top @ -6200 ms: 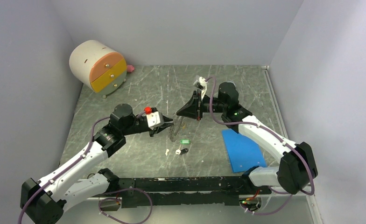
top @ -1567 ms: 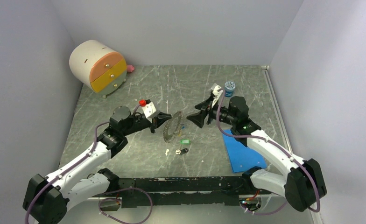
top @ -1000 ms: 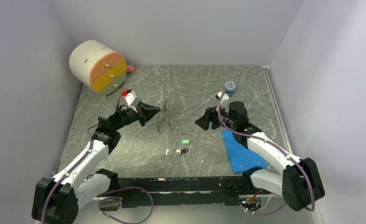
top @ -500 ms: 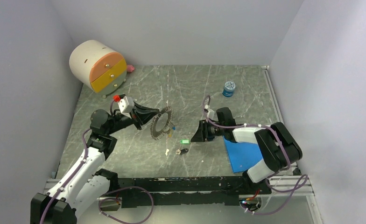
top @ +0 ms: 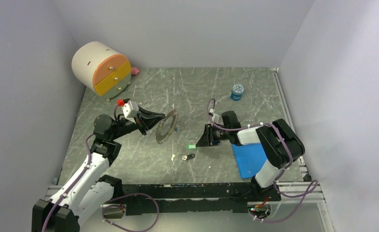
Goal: Put the keys on the keyring
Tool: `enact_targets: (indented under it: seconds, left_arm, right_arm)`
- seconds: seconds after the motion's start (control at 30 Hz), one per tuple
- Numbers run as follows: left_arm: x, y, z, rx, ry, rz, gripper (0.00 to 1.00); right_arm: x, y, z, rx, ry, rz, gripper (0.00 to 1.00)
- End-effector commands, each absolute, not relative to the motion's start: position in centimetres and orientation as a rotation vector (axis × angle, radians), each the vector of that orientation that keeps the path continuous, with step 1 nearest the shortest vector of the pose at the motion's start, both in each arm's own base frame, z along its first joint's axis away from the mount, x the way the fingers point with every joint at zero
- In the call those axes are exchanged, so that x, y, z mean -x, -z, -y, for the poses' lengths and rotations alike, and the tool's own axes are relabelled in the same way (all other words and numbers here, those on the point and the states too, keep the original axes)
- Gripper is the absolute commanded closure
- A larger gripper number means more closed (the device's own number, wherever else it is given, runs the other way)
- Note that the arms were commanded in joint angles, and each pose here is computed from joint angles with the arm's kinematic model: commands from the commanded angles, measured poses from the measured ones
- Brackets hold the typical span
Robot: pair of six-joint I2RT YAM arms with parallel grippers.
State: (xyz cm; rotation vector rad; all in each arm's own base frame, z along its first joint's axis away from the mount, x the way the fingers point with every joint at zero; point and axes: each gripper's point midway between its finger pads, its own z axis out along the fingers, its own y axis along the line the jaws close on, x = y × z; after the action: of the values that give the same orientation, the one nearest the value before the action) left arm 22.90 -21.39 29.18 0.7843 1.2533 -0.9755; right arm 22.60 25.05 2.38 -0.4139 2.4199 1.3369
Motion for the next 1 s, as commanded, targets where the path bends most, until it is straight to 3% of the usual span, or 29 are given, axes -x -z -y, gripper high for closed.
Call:
enact_targets:
  seconds: [0.0, 0.33, 0.5, 0.97]
  left_arm:
    - [-22.5, -30.9, 21.4, -0.796, 0.970, -1.176, 0.97]
    - [-22.5, -30.7, 21.3, -0.792, 0.969, -1.181, 0.97]
    - [-22.5, -30.7, 21.3, -0.792, 0.968, -1.182, 0.97]
    - [-22.5, -30.4, 21.2, -0.793, 0.961, -1.192, 0.97]
  right_arm:
    - [-24.0, -2.6, -25.6, 0.446, -1.308, -2.370, 0.67]
    - [-22.8, -3.7, -26.1, 0.483, -1.408, -2.337, 0.90]
    - [-22.8, -3.7, -26.1, 0.484, -1.415, -2.330, 0.91]
    - [-23.1, -2.7, -25.8, 0.486, -1.314, -2.385, 0.79]
